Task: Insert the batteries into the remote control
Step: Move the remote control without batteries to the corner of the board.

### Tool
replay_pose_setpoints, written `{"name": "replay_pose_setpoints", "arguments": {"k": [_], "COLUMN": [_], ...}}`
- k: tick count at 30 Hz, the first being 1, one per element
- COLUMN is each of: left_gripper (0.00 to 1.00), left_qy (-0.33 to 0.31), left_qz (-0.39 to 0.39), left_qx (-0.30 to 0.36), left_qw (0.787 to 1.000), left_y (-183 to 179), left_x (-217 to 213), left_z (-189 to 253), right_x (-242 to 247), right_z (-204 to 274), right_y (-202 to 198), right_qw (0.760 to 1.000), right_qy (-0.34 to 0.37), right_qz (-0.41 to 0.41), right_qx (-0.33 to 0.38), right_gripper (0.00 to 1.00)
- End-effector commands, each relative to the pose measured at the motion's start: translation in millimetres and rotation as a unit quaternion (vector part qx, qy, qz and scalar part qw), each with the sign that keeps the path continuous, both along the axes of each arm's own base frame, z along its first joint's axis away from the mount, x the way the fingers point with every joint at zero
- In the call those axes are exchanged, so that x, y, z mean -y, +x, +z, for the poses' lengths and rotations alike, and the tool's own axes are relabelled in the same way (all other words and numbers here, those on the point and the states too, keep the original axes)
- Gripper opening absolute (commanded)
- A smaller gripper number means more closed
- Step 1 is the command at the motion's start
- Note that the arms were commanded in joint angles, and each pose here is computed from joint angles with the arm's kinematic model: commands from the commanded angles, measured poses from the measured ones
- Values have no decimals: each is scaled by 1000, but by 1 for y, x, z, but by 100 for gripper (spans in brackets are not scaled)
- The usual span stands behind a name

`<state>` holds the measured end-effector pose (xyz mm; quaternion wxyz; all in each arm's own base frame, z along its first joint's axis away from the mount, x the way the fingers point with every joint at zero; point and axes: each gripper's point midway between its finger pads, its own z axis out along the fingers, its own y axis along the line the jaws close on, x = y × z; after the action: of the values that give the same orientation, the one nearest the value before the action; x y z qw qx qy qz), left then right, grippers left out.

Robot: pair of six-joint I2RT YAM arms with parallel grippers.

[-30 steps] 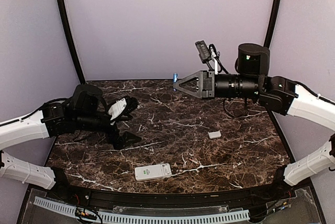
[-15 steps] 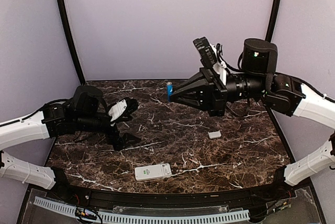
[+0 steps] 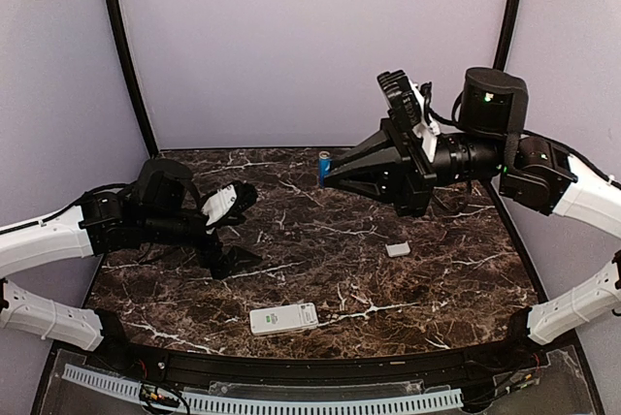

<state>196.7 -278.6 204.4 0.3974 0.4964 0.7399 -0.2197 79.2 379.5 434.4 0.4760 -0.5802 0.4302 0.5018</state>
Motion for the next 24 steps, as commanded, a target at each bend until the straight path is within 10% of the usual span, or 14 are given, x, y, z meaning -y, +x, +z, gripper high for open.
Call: {"name": "replay_pose_setpoints", "arguments": {"k": [1,10,16,24], "left_gripper": [99,99,99,99], "left_qy": [8,3,6,8], "left_qz": [0,-10,-29,-100], "left_qx": [2,-5,-26,-35], "left_qw": [1000,1000,999,994], "left_y": [1,-2,-10,-48], "left_x": [-2,0,4,23], "left_z": [-7,-7,-13,-24], "right_x": [5,5,22,32], "right_z": [13,18,-65,-177], "right_y": [-4,54,111,104], "right_qw": [1000,981,875,761], "right_qy": [17,-23,-171,-286], "right_qz": [-1,-129,-312,-353], "right_qx": [15,-143,-328,-464], "right_gripper": [0,0,0,0]}}
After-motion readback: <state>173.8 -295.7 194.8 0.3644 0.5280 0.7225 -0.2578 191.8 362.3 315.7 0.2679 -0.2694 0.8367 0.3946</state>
